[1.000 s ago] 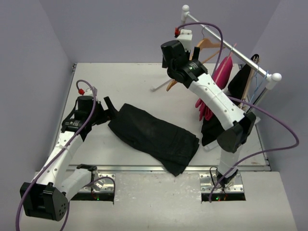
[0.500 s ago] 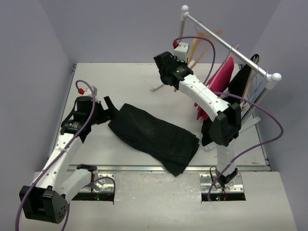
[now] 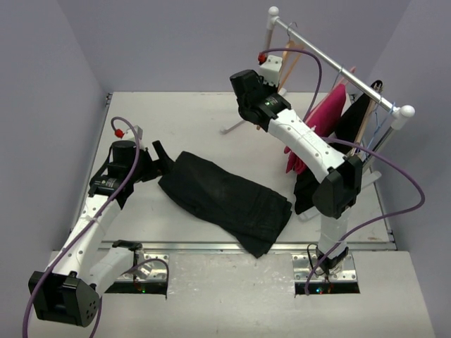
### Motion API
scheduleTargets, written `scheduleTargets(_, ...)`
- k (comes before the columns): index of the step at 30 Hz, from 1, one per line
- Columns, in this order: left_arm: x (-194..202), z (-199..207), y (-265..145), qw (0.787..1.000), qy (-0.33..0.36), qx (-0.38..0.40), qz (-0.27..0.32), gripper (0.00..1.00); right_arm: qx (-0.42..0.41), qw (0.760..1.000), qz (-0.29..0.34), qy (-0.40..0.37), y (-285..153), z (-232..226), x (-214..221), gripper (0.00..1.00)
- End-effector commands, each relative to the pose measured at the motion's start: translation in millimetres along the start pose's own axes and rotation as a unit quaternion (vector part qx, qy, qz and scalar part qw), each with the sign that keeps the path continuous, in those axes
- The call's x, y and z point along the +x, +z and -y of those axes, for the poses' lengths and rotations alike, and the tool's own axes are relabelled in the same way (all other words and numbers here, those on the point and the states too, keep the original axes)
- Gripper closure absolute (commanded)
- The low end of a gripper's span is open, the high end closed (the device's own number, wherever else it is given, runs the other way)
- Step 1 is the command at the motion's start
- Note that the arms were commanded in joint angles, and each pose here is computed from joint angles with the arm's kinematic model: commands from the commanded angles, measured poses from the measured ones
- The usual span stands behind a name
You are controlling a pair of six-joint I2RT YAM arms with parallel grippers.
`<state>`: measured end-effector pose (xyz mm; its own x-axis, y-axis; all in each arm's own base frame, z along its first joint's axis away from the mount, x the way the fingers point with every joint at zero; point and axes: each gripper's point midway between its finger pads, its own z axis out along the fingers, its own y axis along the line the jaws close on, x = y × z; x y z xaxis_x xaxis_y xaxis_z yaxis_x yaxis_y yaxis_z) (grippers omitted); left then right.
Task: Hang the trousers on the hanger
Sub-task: Pick up the hanger from the clothesline, then place the trousers on the hanger.
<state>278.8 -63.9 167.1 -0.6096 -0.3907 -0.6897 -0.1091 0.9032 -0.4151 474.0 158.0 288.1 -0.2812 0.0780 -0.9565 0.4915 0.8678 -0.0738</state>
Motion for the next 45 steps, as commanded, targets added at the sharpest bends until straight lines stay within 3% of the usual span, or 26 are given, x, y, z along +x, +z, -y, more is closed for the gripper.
scheduleTargets(1,-7.8,8.2,0.4,1.0,0.01,0.017,0.017,0.0,0.018,0.992,0.052,0.112,-29.4,33.5,-56.2,1.0)
scheduleTargets(10,-8.5,4.3,0.5,1.0,0.006,0.005,0.019,0.0,-0.06,0.987,0.006,0.151,-79.7,19.6,-31.2,1.0)
scheduleTargets(13,-10.1,1.4,0.0,1.0,0.004,-0.004,0.025,0.0,-0.086,0.988,-0.023,0.126,-98.8,10.0,-6.6,1.0)
scheduleTargets(17,-10.6,-7.5,3.4,0.999,-0.005,-0.031,0.021,0.0,-0.112,0.991,-0.013,0.077,-132.7,4.0,25.1,1.0)
scheduleTargets(28,-14.9,-20.4,26.7,0.995,-0.057,-0.086,-0.003,0.0,-0.138,0.986,-0.072,0.056,-196.1,17.6,125.9,1.0)
scheduleTargets(34,-13.5,-29.8,74.8,0.989,-0.056,-0.112,-0.076,0.0,-0.196,0.977,-0.074,0.026,-254.8,35.9,175.1,1.0)
scheduleTargets(39,18.4,-30.9,123.5,0.971,-0.031,-0.1,-0.213,0.0,-0.186,0.98,-0.072,0.001,-272.0,69.9,213.4,1.0)
scheduleTargets(45,43.3,-42.0,136.7,0.954,-0.007,-0.104,-0.279,0.11,-0.175,0.982,-0.066,-0.02,-269.8,109.6,244.4,1.0)
